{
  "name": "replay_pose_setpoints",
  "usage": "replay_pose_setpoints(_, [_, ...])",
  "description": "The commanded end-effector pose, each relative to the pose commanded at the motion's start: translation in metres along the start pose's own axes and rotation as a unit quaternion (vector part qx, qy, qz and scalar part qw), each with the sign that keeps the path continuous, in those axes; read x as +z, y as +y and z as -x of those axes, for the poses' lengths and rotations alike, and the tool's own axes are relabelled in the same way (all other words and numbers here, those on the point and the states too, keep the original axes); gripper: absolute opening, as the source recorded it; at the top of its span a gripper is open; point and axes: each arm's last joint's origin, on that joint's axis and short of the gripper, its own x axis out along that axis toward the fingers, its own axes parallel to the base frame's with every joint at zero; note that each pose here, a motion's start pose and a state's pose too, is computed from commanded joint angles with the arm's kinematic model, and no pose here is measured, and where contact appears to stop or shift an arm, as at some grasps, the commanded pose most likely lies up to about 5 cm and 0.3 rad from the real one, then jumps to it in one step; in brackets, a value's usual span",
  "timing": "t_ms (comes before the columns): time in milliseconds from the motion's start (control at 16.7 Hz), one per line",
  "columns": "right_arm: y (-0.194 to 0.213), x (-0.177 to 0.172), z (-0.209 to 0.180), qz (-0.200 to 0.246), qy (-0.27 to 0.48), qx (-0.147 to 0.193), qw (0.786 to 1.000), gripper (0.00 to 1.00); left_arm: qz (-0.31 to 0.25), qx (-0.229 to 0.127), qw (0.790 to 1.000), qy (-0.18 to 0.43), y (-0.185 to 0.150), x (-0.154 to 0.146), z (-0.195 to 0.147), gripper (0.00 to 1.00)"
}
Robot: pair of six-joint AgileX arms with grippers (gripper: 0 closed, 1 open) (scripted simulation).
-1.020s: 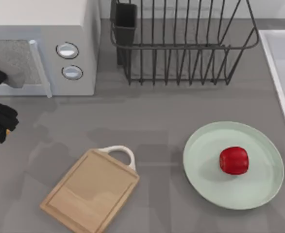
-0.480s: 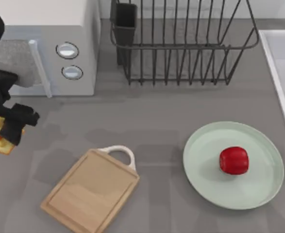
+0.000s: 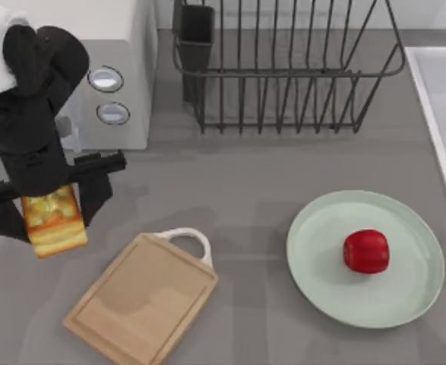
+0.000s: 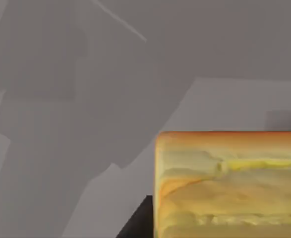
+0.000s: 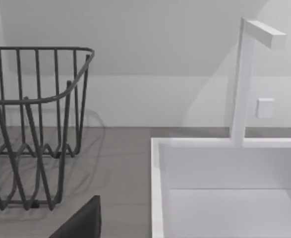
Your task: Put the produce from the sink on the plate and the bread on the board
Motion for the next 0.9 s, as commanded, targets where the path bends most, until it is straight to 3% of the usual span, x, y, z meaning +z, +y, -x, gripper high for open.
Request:
replay_pose_setpoints(240, [0.000, 0.000, 0.000, 0.000, 0.000, 0.000, 1.000, 1.00, 0.209, 0.001, 0.978, -0.008, -0.029, -0.020, -0.005, 0.00])
replay_pose_setpoints(480, [0.000, 0.000, 0.000, 0.000, 0.000, 0.000, 1.000, 1.00, 0.387, -0.012, 0.922, -0.018, -0.053, -0.042, -0.007, 0.00])
replay_pose_setpoints(660, [0.000, 0.000, 0.000, 0.000, 0.000, 0.000, 1.000, 1.00, 0.480, -0.025, 0.877, -0.021, -0.065, -0.058, -0.007, 0.00])
replay_pose_setpoints(900, [0.000, 0.000, 0.000, 0.000, 0.000, 0.000, 1.000, 1.00, 0.548, -0.034, 0.835, -0.020, -0.074, -0.074, -0.008, 0.00])
